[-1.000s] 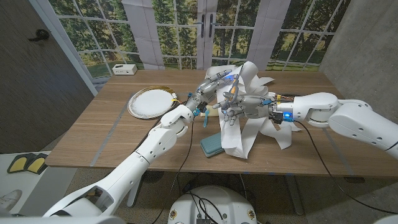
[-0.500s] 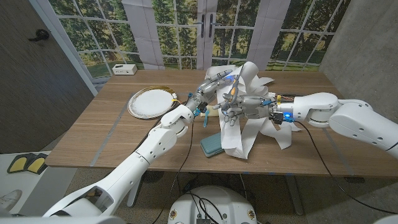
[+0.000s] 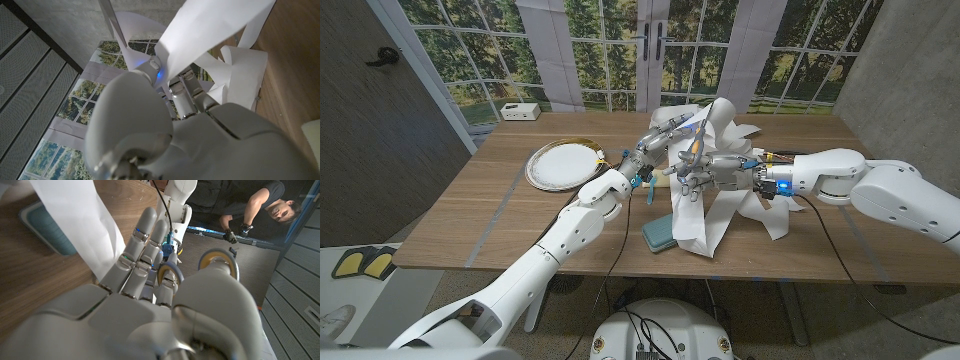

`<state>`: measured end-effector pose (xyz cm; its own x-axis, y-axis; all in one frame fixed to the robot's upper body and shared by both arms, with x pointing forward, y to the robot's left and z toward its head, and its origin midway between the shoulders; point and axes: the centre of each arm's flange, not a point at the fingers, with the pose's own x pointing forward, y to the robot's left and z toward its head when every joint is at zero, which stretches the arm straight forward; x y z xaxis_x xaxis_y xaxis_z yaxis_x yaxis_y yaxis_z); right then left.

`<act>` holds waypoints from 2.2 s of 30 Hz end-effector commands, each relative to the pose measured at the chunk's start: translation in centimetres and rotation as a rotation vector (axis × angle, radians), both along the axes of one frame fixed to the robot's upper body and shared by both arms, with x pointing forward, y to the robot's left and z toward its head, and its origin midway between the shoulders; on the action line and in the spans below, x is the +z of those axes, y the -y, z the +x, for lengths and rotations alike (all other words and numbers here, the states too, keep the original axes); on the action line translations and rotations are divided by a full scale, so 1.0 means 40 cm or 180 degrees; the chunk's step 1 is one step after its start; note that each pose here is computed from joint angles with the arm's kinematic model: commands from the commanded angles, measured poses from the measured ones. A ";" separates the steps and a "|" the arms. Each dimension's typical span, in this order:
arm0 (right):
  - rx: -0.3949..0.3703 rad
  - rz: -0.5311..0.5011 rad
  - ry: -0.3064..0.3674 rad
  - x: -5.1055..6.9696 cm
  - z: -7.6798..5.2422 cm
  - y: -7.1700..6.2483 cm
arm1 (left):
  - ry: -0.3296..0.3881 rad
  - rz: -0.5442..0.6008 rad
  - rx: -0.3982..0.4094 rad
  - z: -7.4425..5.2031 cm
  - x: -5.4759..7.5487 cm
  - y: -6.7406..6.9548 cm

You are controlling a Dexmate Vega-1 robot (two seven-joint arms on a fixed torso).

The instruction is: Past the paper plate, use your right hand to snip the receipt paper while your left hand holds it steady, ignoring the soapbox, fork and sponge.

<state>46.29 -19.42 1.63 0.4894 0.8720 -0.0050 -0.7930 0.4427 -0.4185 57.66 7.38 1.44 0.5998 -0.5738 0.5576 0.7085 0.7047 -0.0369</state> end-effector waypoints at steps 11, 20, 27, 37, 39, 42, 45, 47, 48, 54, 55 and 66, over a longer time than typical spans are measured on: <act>-0.0044 -0.0004 -0.0013 -0.003 -0.001 0.003 | -0.0021 0.0018 0.0003 -0.001 -0.010 0.004; -0.0083 0.0003 0.0010 0.001 -0.002 0.007 | -0.0021 0.0017 -0.0002 0.000 -0.010 0.006; -0.0102 0.0016 -0.0003 0.001 -0.001 0.009 | -0.0028 0.0022 -0.0010 0.002 -0.011 0.007; -0.0146 0.0018 0.0027 0.007 -0.001 0.004 | -0.0015 0.0033 -0.0004 0.003 -0.009 0.005; -0.0167 0.0024 0.0020 0.007 -0.001 0.004 | -0.0012 0.0031 -0.0006 0.003 -0.008 0.004; -0.0201 0.0027 0.0019 0.008 -0.001 0.004 | -0.0015 0.0028 -0.0009 0.003 -0.008 0.004; -0.0245 0.0064 0.0007 0.008 -0.004 0.005 | -0.0011 0.0032 -0.0011 0.002 -0.008 0.003; -0.0241 0.0087 0.0022 0.011 -0.006 0.007 | -0.0009 0.0029 -0.0009 0.002 -0.008 0.002; -0.0259 0.0100 0.0032 0.013 -0.007 0.008 | -0.0010 0.0028 -0.0007 0.002 -0.008 0.002; -0.0282 0.0151 0.0076 0.022 -0.016 0.014 | -0.0009 0.0017 0.0003 0.001 -0.008 -0.002; -0.0275 0.0142 0.0074 0.021 -0.016 0.014 | -0.0011 0.0016 0.0001 0.001 -0.008 -0.003; -0.0243 0.0136 0.0023 0.017 -0.012 0.012 | -0.0020 -0.0002 0.0016 -0.001 -0.009 -0.007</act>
